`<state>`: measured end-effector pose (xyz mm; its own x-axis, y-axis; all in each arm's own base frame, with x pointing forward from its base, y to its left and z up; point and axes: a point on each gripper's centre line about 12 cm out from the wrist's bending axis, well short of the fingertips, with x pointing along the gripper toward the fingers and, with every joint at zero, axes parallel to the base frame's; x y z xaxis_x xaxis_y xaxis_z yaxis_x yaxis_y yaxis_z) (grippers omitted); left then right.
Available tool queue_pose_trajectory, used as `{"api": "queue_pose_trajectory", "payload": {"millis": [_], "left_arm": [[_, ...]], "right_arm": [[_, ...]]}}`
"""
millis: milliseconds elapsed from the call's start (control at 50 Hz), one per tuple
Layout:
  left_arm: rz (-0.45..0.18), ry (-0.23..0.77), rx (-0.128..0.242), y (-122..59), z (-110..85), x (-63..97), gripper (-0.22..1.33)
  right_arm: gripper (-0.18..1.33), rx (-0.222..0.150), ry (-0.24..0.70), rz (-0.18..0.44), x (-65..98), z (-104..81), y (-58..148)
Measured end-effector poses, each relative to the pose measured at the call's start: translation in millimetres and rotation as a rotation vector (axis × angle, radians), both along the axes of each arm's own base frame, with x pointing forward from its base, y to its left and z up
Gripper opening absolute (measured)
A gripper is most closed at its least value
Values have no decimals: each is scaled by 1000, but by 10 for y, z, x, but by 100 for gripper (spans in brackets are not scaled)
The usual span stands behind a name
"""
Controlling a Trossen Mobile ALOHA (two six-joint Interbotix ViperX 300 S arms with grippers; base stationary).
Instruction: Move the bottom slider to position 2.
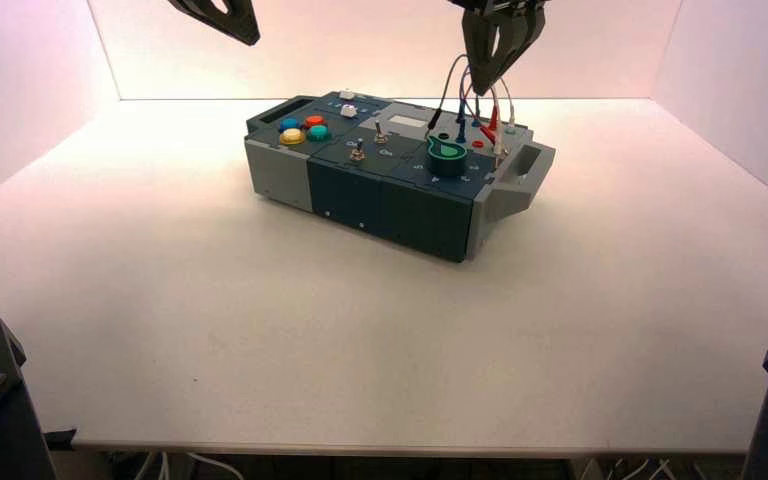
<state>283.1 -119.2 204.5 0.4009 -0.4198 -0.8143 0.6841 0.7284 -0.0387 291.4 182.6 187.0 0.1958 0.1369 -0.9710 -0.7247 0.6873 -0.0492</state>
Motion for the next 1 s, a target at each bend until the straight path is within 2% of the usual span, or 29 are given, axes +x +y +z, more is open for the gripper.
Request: {"api": "queue_pose_trajectory", "payload": {"millis": [340,560,760,840,860,920,960,1000], "left_arm": [[0,0,0,1,0,-4,-16],[0,0,0,1,0,-4,-16],[15,-47,-12,17,102,-18,-16],[54,-72,-35,30,169,-26,-16],[105,-95,-66,43,236,-19,-16],[156,-112,-100,50,295,-10,-16],[238,-126,-150,69,349,11,-16],[267,-130,-167,78,364,25,-16]], "right_arm": [[-14,-2,3,-2,4,-11,-4],[-14,10,-15,-5,19,1,5],[-14,61,-77,-45,32,114,6],[-14,85,-102,-68,39,167,4],[-14,102,-116,-91,53,200,0],[-14,118,-126,-122,66,226,-18],[-14,148,-141,-195,110,264,-79],[-14,163,-147,-241,129,281,-136]]}}
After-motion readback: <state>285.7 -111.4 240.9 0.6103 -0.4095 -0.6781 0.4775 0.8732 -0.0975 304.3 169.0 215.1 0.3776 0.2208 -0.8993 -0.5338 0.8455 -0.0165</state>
